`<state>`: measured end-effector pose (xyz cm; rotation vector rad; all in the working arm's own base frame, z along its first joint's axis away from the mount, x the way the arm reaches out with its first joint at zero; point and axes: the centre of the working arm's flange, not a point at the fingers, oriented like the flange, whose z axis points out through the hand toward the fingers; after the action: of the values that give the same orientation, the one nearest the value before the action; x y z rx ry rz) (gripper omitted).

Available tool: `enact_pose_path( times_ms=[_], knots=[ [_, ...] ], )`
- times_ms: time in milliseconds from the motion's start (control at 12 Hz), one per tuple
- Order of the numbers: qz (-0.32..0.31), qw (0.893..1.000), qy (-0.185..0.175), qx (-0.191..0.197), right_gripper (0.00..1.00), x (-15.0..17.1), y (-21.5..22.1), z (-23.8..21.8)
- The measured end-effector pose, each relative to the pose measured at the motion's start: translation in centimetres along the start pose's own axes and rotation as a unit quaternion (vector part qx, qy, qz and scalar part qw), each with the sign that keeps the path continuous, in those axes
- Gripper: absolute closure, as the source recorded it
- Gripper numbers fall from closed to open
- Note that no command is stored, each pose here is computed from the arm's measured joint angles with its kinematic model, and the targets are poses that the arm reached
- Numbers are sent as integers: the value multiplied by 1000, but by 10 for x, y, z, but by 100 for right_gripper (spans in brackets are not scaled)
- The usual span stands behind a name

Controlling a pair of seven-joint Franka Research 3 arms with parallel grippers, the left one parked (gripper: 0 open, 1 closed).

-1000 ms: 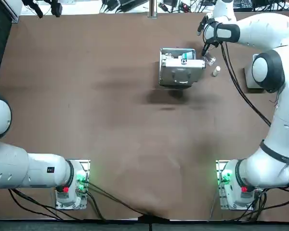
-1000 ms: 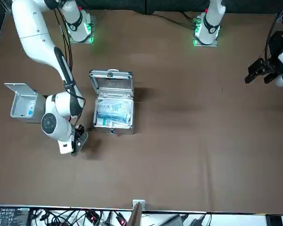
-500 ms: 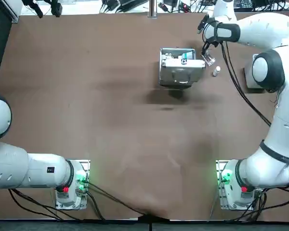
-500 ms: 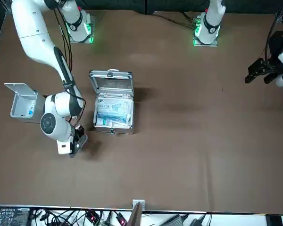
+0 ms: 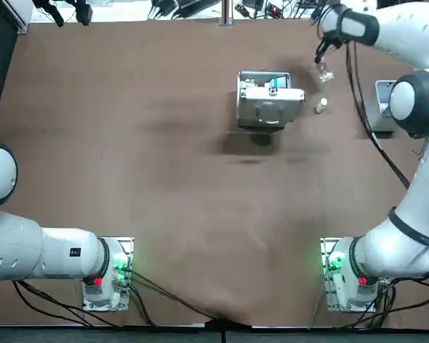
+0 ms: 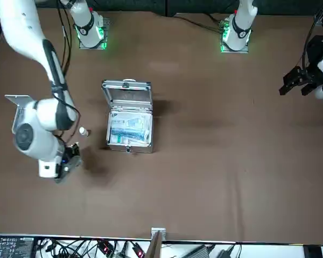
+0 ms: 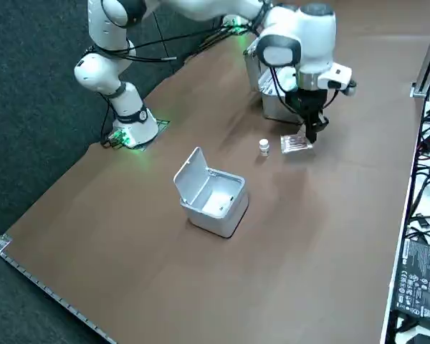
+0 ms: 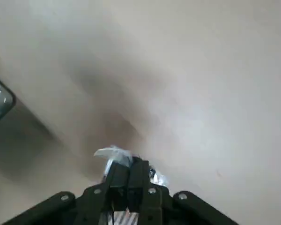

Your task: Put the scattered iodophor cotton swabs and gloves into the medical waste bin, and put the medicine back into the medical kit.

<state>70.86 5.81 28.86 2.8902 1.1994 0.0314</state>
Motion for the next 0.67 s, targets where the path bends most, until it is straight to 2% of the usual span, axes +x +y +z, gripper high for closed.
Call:
enact_pose_path(
  times_ms=[83,250,417,667],
  knots=[
    [14,1000,-10,4,99,-21,22,-37],
    [13,1000,-16,4,99,-47,43,-64],
    [14,999,-33,14,99,-82,66,-77],
    [23,997,-59,32,99,-152,110,-79]
  ],
)
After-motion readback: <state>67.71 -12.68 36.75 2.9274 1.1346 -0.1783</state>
